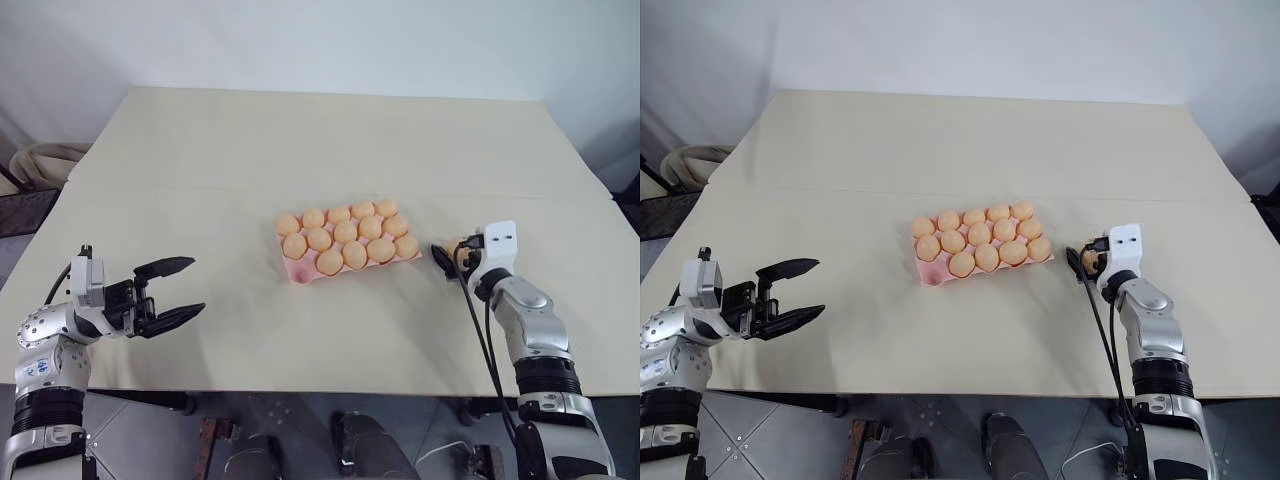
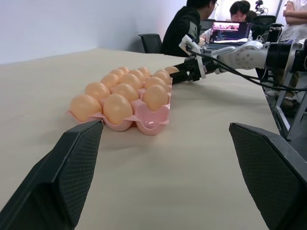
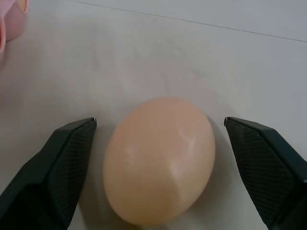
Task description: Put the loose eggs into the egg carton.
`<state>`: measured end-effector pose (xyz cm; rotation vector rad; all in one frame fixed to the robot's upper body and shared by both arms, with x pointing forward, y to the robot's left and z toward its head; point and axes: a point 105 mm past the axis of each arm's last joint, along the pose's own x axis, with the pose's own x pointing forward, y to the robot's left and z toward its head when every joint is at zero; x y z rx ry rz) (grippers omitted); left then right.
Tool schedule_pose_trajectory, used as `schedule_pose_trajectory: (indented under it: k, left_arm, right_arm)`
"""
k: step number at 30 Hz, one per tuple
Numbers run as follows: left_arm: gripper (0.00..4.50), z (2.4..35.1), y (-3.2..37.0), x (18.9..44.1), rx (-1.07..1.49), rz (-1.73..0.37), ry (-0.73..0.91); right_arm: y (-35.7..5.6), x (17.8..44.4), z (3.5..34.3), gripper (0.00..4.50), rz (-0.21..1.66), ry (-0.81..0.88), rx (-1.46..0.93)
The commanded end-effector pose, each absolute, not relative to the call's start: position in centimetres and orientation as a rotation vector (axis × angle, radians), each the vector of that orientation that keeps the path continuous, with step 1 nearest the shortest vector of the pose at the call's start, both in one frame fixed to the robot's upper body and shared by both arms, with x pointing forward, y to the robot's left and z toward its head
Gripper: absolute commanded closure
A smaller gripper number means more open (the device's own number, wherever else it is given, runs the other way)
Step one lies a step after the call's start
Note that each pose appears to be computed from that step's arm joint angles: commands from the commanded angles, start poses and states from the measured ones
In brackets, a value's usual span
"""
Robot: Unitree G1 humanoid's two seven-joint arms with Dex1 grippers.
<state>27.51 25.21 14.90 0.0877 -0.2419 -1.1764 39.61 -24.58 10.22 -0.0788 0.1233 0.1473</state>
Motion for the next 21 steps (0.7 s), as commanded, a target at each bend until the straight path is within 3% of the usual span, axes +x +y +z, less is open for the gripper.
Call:
schedule_pose_trajectory:
  k: [1,8,13,18,21]
  left_arm:
    - [0.0,15.5,25.1,27.0,0.122,-1.206,-0.274]
    - [0.0,15.6,24.8,27.3,0.12,-1.205,-0.281]
    - [0.0,15.5,24.8,27.4,0.116,-1.206,-0.283]
    - [0.0,15.5,24.7,27.5,0.114,-1.209,-0.283]
    - [0.0,15.5,24.6,27.6,0.113,-1.212,-0.285]
  right_arm:
    - [-24.9,39.9,10.7,0.41,0.122,0.105,-0.087]
    - [-24.6,39.7,11.4,2.59,0.145,0.086,-0.088]
    - [-22.8,39.2,15.4,2.72,0.213,-0.024,-0.139]
    - [-18.1,38.2,20.0,2.72,0.363,-0.118,-0.15]
    - [-14.1,37.3,21.1,2.72,0.508,-0.096,-0.16]
